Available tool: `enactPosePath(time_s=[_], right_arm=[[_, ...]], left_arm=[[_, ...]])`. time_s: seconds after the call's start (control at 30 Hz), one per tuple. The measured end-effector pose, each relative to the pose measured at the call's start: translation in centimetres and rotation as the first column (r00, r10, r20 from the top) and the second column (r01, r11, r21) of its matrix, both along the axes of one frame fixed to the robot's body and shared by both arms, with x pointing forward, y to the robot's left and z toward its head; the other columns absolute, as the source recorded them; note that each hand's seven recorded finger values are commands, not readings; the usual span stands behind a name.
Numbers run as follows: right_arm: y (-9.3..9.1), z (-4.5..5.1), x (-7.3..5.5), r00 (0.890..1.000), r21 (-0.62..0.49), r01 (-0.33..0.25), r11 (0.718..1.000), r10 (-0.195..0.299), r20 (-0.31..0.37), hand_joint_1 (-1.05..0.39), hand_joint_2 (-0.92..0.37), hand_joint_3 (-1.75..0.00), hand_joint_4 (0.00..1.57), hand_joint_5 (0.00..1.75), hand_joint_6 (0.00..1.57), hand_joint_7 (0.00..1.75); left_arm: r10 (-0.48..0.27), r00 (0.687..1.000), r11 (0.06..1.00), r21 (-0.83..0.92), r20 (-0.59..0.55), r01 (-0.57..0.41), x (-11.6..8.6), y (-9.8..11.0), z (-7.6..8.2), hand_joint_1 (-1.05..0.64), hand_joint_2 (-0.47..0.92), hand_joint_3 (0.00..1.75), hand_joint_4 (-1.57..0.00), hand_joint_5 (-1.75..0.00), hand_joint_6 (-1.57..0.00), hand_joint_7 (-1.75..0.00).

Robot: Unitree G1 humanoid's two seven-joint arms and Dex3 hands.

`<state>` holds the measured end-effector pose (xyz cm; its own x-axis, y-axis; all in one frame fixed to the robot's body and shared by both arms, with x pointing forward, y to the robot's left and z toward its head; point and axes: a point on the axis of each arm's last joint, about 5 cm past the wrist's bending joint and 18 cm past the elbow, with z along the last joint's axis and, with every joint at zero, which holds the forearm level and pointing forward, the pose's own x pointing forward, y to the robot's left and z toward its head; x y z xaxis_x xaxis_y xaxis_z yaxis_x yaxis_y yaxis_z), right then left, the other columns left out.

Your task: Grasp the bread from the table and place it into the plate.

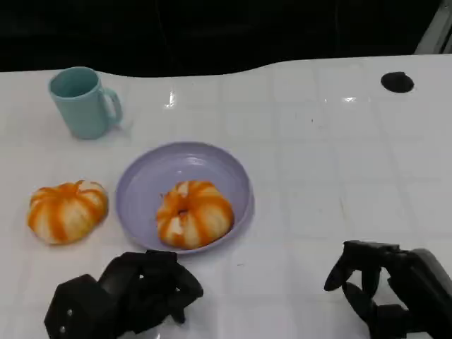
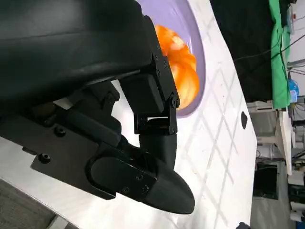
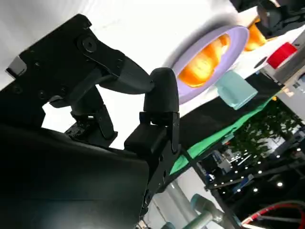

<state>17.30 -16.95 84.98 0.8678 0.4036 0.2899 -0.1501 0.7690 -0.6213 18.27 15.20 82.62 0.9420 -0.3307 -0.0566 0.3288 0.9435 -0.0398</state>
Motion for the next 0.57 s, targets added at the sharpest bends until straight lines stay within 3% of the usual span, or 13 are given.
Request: enactPosePath(time_s=[0.17,0.57], right_arm=[[0.08,-0.44,0.14,1.000,-0.002,0.013,1.000,-0.013,-0.014,-0.27,-0.39,-1.22,0.85,1.75,0.74,1.48],[0.38,-0.47,0.55,1.000,-0.013,0.001,1.000,-0.001,-0.010,-0.28,-0.39,-1.20,0.85,1.75,0.74,1.45]], left_arm=[[0.001,1.000,1.000,-0.001,-0.001,-0.001,0.00,0.00,-0.01,-0.98,0.89,0.00,-0.97,-1.43,-1.23,-0.76],[-0.002,1.000,1.000,0.001,-0.007,0.002,-0.06,0.30,-0.13,-0.99,0.89,0.00,-0.98,-1.44,-1.22,-0.76]])
